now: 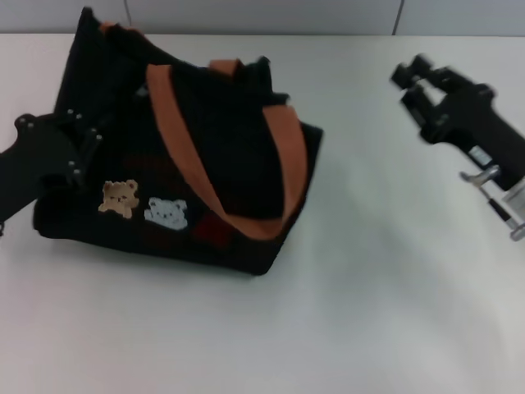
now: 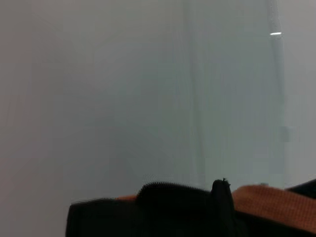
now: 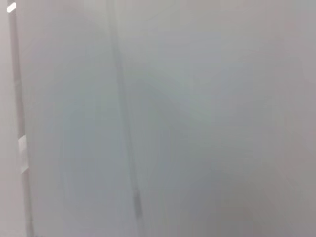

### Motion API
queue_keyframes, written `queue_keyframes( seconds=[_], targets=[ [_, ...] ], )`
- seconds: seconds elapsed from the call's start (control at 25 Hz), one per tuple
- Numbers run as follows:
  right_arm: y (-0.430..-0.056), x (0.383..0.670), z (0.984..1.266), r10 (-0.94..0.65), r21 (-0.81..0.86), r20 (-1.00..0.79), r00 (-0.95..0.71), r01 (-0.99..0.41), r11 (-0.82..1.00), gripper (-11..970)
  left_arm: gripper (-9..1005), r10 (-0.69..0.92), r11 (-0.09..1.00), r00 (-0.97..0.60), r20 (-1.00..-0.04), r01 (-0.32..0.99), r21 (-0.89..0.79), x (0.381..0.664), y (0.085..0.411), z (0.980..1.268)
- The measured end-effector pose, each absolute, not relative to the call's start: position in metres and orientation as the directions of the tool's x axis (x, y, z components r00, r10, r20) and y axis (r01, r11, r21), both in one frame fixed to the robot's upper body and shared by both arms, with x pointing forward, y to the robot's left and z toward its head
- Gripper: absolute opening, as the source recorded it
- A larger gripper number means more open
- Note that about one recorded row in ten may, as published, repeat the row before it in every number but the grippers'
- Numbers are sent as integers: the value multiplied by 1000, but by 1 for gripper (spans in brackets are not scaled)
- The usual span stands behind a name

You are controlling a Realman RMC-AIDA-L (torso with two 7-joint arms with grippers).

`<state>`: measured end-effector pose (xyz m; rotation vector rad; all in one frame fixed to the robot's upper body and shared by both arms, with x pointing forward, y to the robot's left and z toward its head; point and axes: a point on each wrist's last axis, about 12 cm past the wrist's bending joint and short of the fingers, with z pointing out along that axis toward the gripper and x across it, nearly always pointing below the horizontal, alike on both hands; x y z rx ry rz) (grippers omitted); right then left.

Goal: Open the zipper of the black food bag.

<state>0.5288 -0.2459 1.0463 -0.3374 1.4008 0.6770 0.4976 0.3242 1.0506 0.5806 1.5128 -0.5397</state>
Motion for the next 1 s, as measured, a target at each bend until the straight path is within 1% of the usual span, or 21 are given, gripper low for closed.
queue_keyframes(
  seconds=[0.16, 0.24, 0.28, 0.36, 0.44, 0.56, 0.6, 0.68, 0.72, 0.76, 0.8, 0.84, 0.88, 0.92, 0.96, 1.0],
  targets=[
    [-255, 524, 1046, 260, 186, -964, 46, -585, 790, 270, 180, -16, 793, -39, -999, 608, -37, 506, 312, 1040],
    [-258, 522, 1046, 268, 192, -962, 50, -576, 794, 363, 182, -33, 798, -39, -999, 600, -50, 512, 302, 1038],
    [-259, 521, 1046, 274, 198, -961, 47, -574, 794, 409, 183, -33, 798, -39, -999, 600, -50, 512, 302, 1038],
    [-264, 520, 1046, 293, 225, -956, 29, -571, 790, 502, 184, -83, 791, -24, -996, 607, -80, 523, 282, 1040],
    [-271, 520, 1046, 315, 258, -949, 4, -562, 786, 575, 186, -116, 781, -13, -993, 617, -99, 527, 276, 1043],
    [-282, 517, 1045, 327, 278, -945, -10, -548, 789, 684, 283, -189, 772, 13, -982, 619, -141, 523, 281, 1050],
    [-290, 514, 1046, 322, 273, -947, -6, -543, 794, 685, 315, -238, 773, 38, -971, 613, -165, 515, 292, 1055],
    [-294, 512, 1047, 319, 270, -948, -5, -546, 793, 686, 380, -252, 773, 50, -967, 611, -170, 510, 298, 1056],
    [-297, 511, 1049, 315, 265, -949, -6, -558, 786, 687, 471, -261, 775, 67, -963, 609, -168, 504, 305, 1058],
    [-300, 509, 1052, 306, 253, -952, -7, -585, 771, 688, 562, -266, 777, 84, -960, 608, -162, 497, 312, 1060],
    [-304, 505, 1059, 283, 224, -959, -15, -653, 723, 688, 597, -267, 779, 110, -957, 610, -147, 489, 319, 1062],
    [-304, 505, 1059, 283, 224, -959, -15, -653, 723, 689, 632, -267, 779, 110, -957, 610, -147, 489, 319, 1062],
    [-307, 502, 1064, 268, 205, -963, -20, -700, 684, 690, 667, -267, 779, 110, -957, 610, -147, 489, 319, 1062],
    [-309, 499, 1068, 256, 192, -966, -26, -738, 647, 691, 702, -252, 772, 169, -953, 629, -92, 466, 335, 1068],
    [-311, 496, 1073, 243, 180, -969, -37, -779, 600, 691, 737, -252, 772, 169, -953, 629, -92, 466, 335, 1068],
    [-313, 491, 1082, 208, 155, -977, -55, -850, 504, 692, 772, -237, 748, 183, -954, 661, -59, 454, 343, 1073]
  ],
)
